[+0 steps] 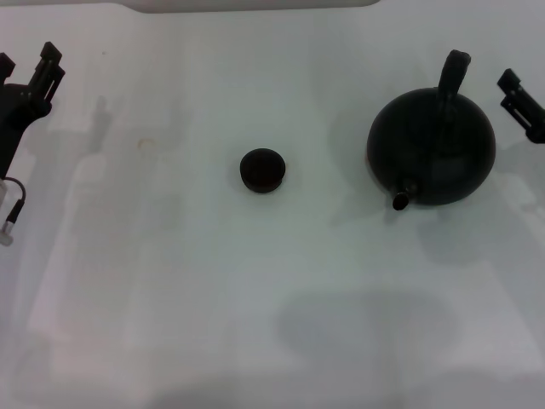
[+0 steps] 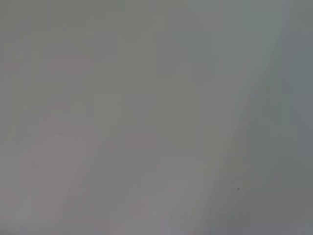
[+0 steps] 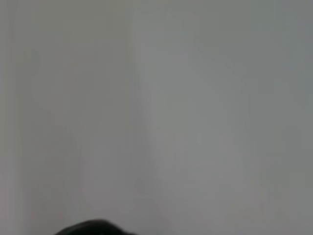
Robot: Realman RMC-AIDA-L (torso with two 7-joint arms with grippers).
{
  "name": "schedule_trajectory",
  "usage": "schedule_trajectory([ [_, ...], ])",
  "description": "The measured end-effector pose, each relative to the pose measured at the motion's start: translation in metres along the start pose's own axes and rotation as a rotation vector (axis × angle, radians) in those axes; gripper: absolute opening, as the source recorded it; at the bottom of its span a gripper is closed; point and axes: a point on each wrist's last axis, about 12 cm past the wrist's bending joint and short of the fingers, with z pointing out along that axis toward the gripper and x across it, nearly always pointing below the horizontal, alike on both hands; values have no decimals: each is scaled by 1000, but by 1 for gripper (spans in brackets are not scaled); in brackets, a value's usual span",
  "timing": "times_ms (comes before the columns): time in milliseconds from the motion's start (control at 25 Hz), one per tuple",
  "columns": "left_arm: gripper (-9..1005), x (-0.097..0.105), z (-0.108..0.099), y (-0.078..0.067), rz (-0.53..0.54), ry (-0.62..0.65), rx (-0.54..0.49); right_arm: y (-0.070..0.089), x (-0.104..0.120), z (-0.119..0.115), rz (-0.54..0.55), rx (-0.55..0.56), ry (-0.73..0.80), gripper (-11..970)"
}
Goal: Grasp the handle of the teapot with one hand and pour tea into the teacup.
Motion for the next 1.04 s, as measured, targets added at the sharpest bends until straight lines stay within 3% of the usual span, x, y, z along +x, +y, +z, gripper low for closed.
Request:
schedule_trajectory([
  [200, 774, 0, 0, 0, 8, 0, 0, -4, -4, -2, -42, 34, -39, 858],
  [440, 774, -1, -1, 1, 24, -1, -2, -6, -11, -6, -107, 75, -111, 849],
  [640, 774, 0, -1, 0, 151, -2, 0, -3, -13, -9, -199, 80, -145, 846],
  [1040, 774, 1, -1, -1, 161, -3, 2, -4, -13, -9, -184, 94, -145, 844],
])
